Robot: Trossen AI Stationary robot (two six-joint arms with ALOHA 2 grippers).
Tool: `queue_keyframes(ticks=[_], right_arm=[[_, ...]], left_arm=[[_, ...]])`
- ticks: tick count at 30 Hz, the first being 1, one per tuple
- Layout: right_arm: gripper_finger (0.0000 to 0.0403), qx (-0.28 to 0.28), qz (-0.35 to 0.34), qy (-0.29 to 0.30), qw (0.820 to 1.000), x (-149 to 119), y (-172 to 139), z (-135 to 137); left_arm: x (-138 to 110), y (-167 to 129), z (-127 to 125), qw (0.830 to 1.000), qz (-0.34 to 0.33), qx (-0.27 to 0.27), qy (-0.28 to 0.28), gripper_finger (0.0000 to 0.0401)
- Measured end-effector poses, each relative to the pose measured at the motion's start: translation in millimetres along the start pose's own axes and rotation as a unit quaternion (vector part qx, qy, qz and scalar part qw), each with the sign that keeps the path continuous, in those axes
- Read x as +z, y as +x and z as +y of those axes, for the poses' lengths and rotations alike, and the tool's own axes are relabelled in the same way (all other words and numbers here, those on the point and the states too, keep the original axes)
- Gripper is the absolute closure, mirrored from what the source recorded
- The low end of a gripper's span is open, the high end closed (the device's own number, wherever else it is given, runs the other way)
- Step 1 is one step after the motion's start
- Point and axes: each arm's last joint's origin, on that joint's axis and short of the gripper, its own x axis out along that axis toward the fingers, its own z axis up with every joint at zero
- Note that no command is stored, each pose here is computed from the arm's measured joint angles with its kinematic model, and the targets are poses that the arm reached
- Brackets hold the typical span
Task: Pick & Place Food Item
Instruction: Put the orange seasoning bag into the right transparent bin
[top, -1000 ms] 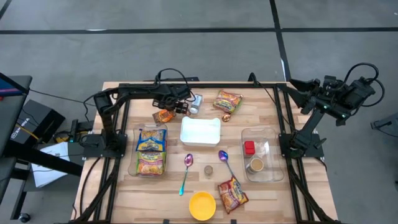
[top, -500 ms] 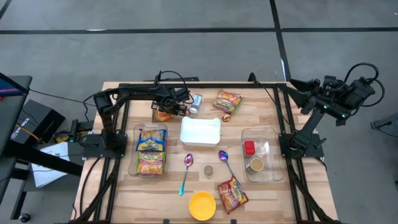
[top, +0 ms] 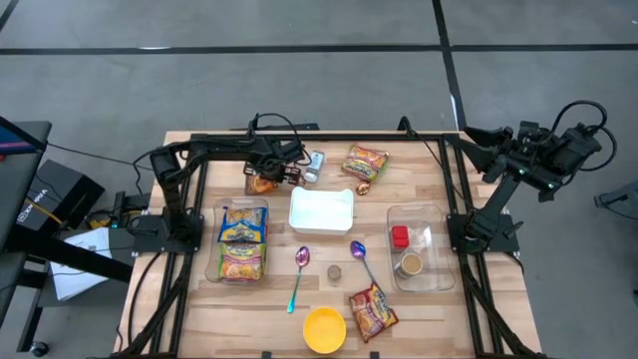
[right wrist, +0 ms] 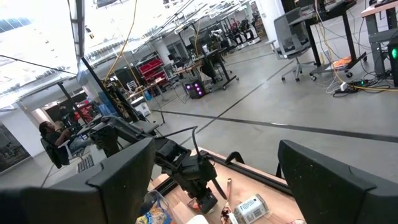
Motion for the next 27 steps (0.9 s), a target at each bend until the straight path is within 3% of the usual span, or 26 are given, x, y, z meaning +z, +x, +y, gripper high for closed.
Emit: queue_keyframes(ticks=[8, 16, 21, 27], right_arm=[[0.0069, 0.000, 0.000, -0.005, 1.000, -1, 0, 0], [0.0069, -0.002, 0.000, 0.016, 1.000, -1, 0, 0], [0.0069, -0.002, 0.000, 0.023, 1.000, 0, 0, 0], [0.0069, -0.005, -0.001, 0.031, 1.000, 1, 0, 0]], left_arm=[[-2, -17, -4, 0.999, -0.023, -0.032, 0.009, 0.0389], [-7, -60, -15, 0.977, -0.107, -0.110, 0.150, 0.0389], [-8, -96, -14, 0.943, -0.173, -0.172, 0.226, 0.0390], [-6, -143, -13, 0.869, -0.268, -0.283, 0.304, 0.0390]])
